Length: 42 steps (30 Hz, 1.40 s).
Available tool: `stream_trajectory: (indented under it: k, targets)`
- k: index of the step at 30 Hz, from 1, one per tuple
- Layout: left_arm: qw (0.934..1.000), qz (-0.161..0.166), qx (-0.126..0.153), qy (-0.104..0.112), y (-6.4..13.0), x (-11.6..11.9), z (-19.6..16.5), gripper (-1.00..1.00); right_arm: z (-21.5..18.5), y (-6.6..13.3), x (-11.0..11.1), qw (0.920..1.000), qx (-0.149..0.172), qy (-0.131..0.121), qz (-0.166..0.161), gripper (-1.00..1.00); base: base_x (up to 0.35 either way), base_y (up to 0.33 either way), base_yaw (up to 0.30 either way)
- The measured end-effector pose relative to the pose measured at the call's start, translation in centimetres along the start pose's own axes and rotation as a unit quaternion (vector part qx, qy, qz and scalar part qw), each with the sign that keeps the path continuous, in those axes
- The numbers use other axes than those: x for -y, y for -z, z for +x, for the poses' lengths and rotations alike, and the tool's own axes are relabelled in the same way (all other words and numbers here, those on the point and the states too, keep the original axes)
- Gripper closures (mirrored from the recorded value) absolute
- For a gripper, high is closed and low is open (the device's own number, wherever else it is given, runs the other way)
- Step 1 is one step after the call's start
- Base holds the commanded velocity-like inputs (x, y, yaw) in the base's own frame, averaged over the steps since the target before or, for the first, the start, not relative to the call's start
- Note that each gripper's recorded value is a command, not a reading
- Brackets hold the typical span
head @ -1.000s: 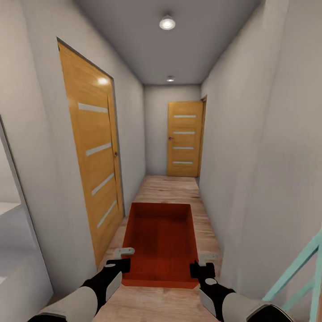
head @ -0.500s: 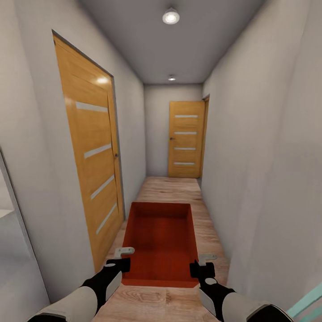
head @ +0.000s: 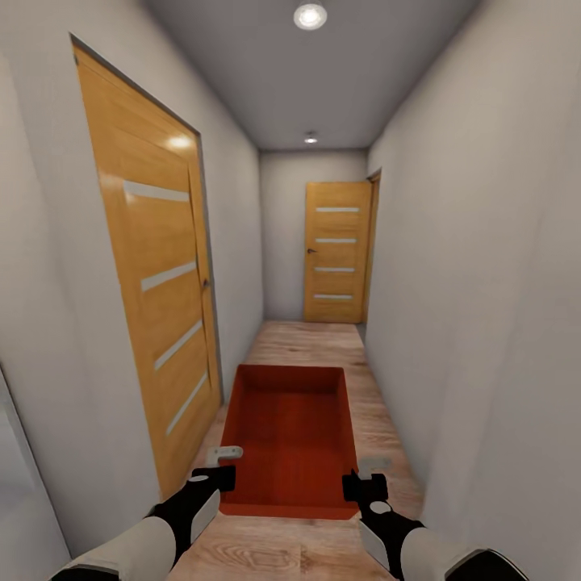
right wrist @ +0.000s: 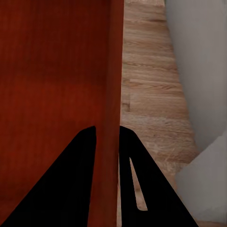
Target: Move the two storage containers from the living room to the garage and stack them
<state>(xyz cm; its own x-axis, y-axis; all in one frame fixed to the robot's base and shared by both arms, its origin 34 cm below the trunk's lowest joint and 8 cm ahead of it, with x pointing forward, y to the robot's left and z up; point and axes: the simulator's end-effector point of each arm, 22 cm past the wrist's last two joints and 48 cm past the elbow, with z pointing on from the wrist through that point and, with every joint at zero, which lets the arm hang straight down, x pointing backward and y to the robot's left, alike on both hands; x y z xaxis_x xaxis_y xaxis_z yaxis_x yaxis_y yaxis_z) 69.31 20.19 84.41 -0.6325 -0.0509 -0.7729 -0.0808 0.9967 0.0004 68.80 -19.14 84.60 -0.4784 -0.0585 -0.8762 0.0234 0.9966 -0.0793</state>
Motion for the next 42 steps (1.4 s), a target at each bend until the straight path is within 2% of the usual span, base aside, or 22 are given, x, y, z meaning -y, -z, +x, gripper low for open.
stream_trajectory:
  k: [42]
  targets:
    - [1.0000, 0.000, -0.002, 0.000, 0.00, 0.01, 0.14, 1.00, 0.09, 0.01, 0.01, 1.0000, -0.001, 0.000, 0.000, 1.00, 0.322, 0.000, 0.000]
